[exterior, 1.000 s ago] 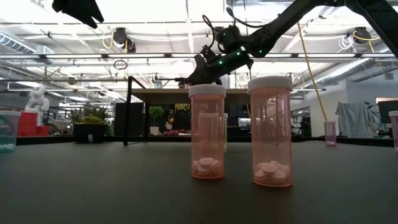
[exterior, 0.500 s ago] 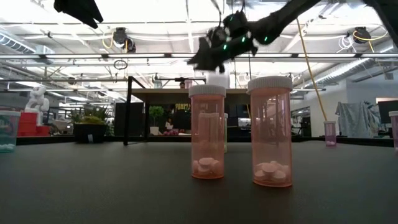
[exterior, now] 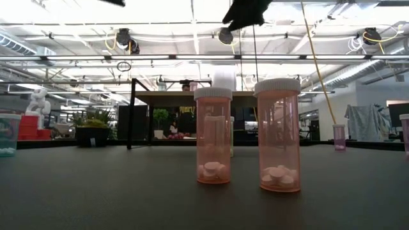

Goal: Pick and place medicine bottles onto shelf by color
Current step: Put the middle yellow pill bottle on the shelf

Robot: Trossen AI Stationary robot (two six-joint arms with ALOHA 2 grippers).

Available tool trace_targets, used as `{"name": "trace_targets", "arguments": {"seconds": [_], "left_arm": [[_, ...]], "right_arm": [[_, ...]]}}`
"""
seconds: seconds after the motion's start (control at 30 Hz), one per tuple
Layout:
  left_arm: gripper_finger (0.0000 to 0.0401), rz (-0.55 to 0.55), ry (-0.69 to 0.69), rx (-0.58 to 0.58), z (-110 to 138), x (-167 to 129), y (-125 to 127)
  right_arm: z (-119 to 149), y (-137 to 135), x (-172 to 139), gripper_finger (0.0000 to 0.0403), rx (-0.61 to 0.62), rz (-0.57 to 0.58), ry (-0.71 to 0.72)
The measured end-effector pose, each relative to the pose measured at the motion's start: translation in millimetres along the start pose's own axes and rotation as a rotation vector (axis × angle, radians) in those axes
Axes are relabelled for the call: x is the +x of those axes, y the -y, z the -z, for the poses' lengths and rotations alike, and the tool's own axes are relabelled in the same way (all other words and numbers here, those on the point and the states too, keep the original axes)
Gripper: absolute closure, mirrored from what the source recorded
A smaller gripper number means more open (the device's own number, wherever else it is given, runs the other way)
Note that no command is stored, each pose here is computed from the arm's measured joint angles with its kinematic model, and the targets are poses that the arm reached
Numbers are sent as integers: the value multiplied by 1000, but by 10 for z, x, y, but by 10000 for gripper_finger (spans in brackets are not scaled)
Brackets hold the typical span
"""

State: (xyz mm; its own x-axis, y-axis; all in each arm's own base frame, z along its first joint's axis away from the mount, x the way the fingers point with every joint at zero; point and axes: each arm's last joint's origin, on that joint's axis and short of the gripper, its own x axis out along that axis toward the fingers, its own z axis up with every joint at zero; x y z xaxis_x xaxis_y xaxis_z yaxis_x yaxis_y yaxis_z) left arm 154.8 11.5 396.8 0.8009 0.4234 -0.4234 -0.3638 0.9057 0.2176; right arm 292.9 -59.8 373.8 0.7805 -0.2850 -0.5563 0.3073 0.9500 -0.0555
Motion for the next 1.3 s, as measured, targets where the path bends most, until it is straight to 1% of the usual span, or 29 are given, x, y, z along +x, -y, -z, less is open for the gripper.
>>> {"name": "trace_targets", "arguments": {"seconds": [0.07,0.17,0.27,0.37,0.43,0.5,0.63,0.73,0.87,0.93,1.0,1.07,1.13,1.2,1.3], "left_arm": [[158,50,57,33,-74,46,25],[158,121,97,66,-136,130,56],[158,169,103,83,-159,201,76],[158,187,81,92,-149,254,87],[158,189,61,105,-128,260,83],[158,185,62,113,-127,257,73],[158,196,67,113,-127,248,59],[158,220,63,89,-123,247,66],[158,226,64,56,-128,244,73],[158,196,76,49,-143,245,64],[158,150,82,29,-153,246,50],[158,122,89,7,-165,255,44],[158,115,91,1,-173,270,48],[158,113,112,-2,-207,315,65],[158,112,114,7,-230,397,97]], "right_arm": [[75,-268,-33,167,39,-44,-54],[226,-681,0,167,70,-109,-104],[402,-990,14,167,107,-117,-137],[578,-1172,-29,167,188,-91,-183],[708,-1248,-70,167,257,-77,-256],[842,-1294,-144,167,296,-42,-349],[966,-1302,-313,175,340,14,-449],[935,-1259,-422,183,369,-7,-431],[881,-1204,-503,191,326,-61,-399],[821,-1193,-499,195,312,-96,-349],[697,-1169,-502,202,310,-155,-244],[586,-1093,-515,210,320,-167,-152],[549,-972,-548,219,360,-135,-128],[582,-835,-593,227,408,-84,-171],[738,-649,-719,235,481,18,-326]]}}
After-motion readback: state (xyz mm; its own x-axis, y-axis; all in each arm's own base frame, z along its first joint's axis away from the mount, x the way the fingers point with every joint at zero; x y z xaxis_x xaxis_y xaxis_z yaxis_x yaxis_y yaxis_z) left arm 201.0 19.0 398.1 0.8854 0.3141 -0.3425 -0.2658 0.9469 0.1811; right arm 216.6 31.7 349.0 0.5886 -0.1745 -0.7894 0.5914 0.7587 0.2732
